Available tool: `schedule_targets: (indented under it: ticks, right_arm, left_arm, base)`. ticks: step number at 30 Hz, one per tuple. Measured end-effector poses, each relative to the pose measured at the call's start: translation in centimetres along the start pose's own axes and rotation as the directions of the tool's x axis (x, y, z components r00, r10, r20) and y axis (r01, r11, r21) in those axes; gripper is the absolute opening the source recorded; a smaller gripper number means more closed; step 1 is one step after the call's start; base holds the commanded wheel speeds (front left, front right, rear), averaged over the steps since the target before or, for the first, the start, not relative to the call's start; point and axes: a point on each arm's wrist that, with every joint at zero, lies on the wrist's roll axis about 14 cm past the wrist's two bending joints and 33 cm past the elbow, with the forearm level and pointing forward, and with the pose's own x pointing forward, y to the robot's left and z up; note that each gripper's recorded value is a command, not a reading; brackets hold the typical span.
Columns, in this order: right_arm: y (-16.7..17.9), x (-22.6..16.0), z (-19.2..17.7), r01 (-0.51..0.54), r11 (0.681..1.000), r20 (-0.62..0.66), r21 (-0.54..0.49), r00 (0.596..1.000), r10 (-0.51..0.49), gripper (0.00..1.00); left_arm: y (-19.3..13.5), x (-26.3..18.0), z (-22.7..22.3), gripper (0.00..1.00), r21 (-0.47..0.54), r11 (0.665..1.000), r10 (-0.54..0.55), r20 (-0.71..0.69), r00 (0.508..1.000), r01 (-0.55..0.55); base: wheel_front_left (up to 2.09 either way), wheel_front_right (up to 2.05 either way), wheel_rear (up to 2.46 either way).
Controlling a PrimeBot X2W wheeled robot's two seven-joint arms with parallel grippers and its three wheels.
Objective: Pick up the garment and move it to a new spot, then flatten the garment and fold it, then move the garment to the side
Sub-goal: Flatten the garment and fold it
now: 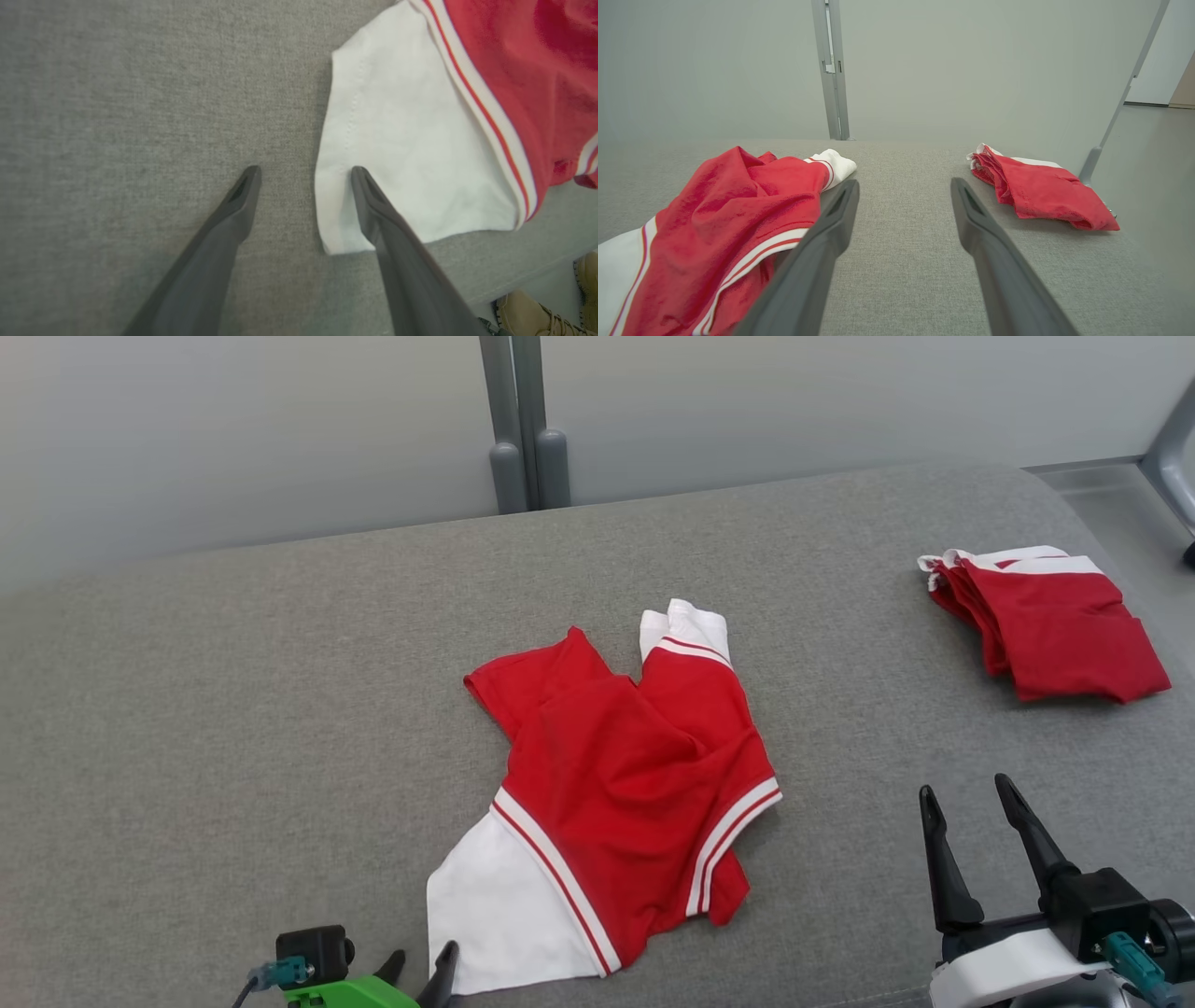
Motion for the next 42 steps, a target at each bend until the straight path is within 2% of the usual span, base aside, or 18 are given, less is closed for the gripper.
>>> schedule_targets:
  ticks: [1, 2, 3, 4, 8, 12, 14, 16, 18, 22, 25, 29, 31, 32, 34, 36, 39, 42]
  right_arm:
    - [-0.3, -0.1, 0.0, 0.010, 1.000, -0.002, -0.001, 1.000, -0.010, 1.00]
    - [-0.5, -0.2, -0.1, 0.018, 1.000, -0.004, -0.001, 1.000, -0.018, 1.00]
    - [-0.7, -0.3, -0.1, 0.025, 1.000, -0.005, -0.002, 1.000, -0.025, 1.00]
    - [-0.9, -0.4, -0.2, 0.030, 1.000, -0.008, -0.002, 1.000, -0.030, 1.00]
    - [-1.1, -0.4, -0.2, 0.040, 0.999, -0.009, 0.001, 0.999, -0.040, 1.00]
    - [-1.1, -0.4, -0.1, 0.041, 0.999, -0.006, 0.003, 0.999, -0.041, 1.00]
    - [-1.1, -0.2, 0.0, 0.042, 0.999, -0.002, 0.007, 0.999, -0.042, 1.00]
    - [-1.1, -0.1, 0.0, 0.042, 0.999, 0.001, 0.009, 0.999, -0.042, 1.00]
    - [-1.0, 0.0, 0.0, 0.041, 0.999, 0.002, 0.009, 0.999, -0.041, 1.00]
    - [-0.7, 0.1, 0.1, 0.031, 0.999, 0.005, 0.013, 1.000, -0.031, 1.00]
    - [-0.4, 0.1, 0.2, 0.021, 1.000, 0.008, 0.018, 1.000, -0.021, 1.00]
    - [0.2, 0.3, 0.2, 0.006, 1.000, 0.010, 0.028, 1.000, -0.006, 1.00]
    - [0.4, 0.5, 0.2, -0.001, 0.999, 0.011, 0.034, 1.000, 0.000, 1.00]
    - [0.6, 0.7, 0.2, -0.009, 0.999, 0.012, 0.039, 1.000, 0.008, 1.00]
    - [0.9, 1.1, 0.4, -0.018, 0.999, 0.020, 0.041, 1.000, 0.017, 1.00]
    - [1.3, 1.4, 0.5, -0.030, 0.999, 0.023, 0.042, 0.999, 0.029, 1.00]
    - [1.7, 1.6, 0.4, -0.041, 0.998, 0.022, 0.046, 0.999, 0.040, 1.00]
    - [1.7, 1.7, 0.6, -0.042, 0.998, 0.029, 0.052, 0.999, 0.040, 1.00]
  left_arm:
    - [-0.3, 0.2, -0.1, 0.47, -0.018, 1.000, -0.012, -0.010, 1.000, 0.012]
    - [-0.8, 0.4, -0.1, 0.28, -0.043, 0.999, -0.026, -0.013, 1.000, 0.026]
    - [-1.4, 0.5, -0.1, 0.18, -0.050, 0.998, -0.045, -0.026, 0.999, 0.044]
    - [-2.2, 0.6, -0.3, 0.00, -0.048, 0.996, -0.072, -0.048, 0.996, 0.069]
    - [-9.9, 0.4, -2.1, 0.00, -0.096, 0.958, -0.281, -0.123, 0.952, 0.271]
    - [-12.1, 0.0, -0.1, 0.00, -0.140, 0.927, -0.359, -0.065, 0.931, 0.348]
    - [-14.1, -0.3, 2.9, 0.00, -0.194, 0.887, -0.422, 0.024, 0.906, 0.418]
    - [-16.1, -1.0, 7.3, 0.00, -0.243, 0.827, -0.484, 0.151, 0.862, 0.507]
    - [-17.6, -2.2, 12.1, 0.00, -0.233, 0.773, -0.530, 0.273, 0.803, 0.590]
    - [-18.4, -4.8, 19.6, 0.00, -0.176, 0.712, -0.565, 0.432, 0.703, 0.680]
    - [-19.2, -7.0, 24.4, 0.00, -0.122, 0.690, -0.574, 0.508, 0.642, 0.714]
    - [-18.4, -9.5, 30.6, 0.00, -0.017, 0.735, -0.534, 0.602, 0.594, 0.678]
    - [-18.2, -11.2, 34.7, 0.00, 0.043, 0.773, -0.493, 0.669, 0.556, 0.633]
    - [-17.3, -12.0, 37.3, 0.00, 0.039, 0.803, -0.433, 0.724, 0.537, 0.595]
    - [-16.2, -12.6, 39.7, 0.00, 0.012, 0.828, -0.363, 0.774, 0.519, 0.560]
    - [-15.2, -13.1, 41.9, 0.00, 0.014, 0.868, -0.296, 0.816, 0.496, 0.496]
    - [-14.8, -14.1, 44.4, 0.00, 0.016, 0.896, -0.236, 0.864, 0.446, 0.445]
    - [-16.8, -14.1, 44.9, 0.00, 0.035, 0.886, -0.254, 0.871, 0.422, 0.462]
  base:
    - [0.00, 0.00, 0.00]
    - [0.00, 0.00, 0.00]
    - [0.00, 0.00, 0.00]
    - [0.00, 0.00, 0.00]
    - [0.00, 0.00, 0.00]
    - [0.00, 0.00, 0.00]
    - [0.00, 0.00, 0.00]
    - [0.00, 0.00, 0.00]
    - [0.00, 0.00, 0.00]
    - [0.00, 0.00, 0.00]
    - [0.00, 0.00, 0.00]
    - [0.00, 0.00, 0.00]
    - [0.00, 0.00, 0.00]
    - [0.00, 0.00, 0.00]
    - [0.00, 0.00, 0.00]
    - [0.00, 0.00, 0.00]
    - [0.00, 0.00, 0.00]
    - [0.00, 0.00, 0.00]
